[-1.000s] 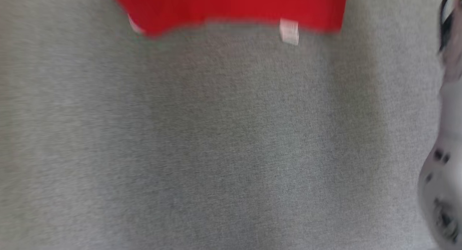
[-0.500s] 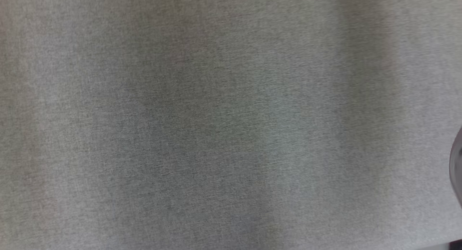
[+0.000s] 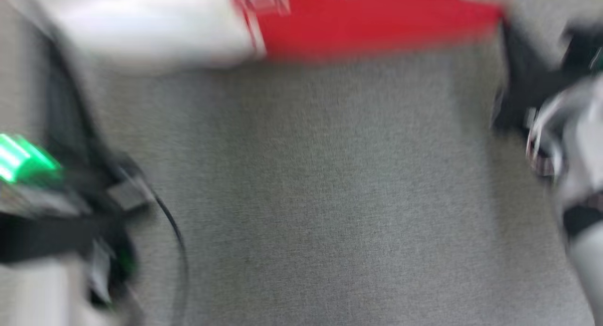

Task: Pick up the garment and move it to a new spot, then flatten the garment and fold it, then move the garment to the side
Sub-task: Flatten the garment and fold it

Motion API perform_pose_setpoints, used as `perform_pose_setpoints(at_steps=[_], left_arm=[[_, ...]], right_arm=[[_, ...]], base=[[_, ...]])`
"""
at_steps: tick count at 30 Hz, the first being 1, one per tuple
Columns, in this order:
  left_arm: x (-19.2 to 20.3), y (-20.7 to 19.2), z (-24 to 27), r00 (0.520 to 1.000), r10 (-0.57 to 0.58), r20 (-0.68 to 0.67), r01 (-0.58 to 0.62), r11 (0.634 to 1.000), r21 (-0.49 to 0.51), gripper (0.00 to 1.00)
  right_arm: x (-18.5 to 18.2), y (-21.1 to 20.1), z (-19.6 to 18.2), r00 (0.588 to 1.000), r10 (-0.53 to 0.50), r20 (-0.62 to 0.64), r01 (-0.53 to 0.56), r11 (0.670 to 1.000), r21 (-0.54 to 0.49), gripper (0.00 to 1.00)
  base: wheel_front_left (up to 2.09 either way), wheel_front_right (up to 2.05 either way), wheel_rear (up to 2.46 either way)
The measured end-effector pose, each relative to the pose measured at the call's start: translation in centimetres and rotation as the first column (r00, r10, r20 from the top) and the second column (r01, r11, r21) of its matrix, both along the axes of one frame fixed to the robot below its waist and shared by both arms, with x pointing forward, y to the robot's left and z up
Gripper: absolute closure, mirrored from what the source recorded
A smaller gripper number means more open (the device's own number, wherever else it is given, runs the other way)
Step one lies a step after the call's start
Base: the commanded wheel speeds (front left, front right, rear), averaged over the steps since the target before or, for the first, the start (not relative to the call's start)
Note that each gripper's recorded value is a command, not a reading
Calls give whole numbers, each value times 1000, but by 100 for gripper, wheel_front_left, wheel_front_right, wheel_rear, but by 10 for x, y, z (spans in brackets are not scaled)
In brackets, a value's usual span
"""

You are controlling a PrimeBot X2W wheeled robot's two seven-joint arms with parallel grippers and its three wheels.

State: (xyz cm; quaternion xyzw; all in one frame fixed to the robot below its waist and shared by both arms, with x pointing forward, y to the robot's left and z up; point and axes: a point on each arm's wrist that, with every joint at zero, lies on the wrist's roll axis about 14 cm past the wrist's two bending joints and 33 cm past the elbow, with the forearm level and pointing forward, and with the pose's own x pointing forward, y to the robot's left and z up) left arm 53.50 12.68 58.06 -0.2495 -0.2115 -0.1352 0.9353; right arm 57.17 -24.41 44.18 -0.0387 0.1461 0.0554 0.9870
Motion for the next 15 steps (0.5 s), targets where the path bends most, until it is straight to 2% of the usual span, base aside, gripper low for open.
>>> perform_pose_setpoints(at_steps=[3, 5, 9, 15], left_arm=[[-37, -9, -34, 989, -20, -145, 20, 1000, -3, 100], [-60, -20, -47, 978, -45, -203, 53, 998, 36, 100], [-102, -19, -76, 943, -39, -330, 53, 998, 32, 100], [-149, -12, -100, 903, -19, -429, 45, 998, 49, 100]], right_arm=[[-54, -10, -31, 983, -17, -180, 13, 1000, -21, 100], [-85, -12, -39, 965, -17, -262, 9, 1000, -29, 100], [-134, -2, -40, 933, -5, -360, -4, 1000, -23, 100], [-207, 17, -43, 870, 7, -492, 12, 999, 35, 100]], base=[[0, 0, 0], [0, 0, 0], [0, 0, 0], [0, 0, 0]])
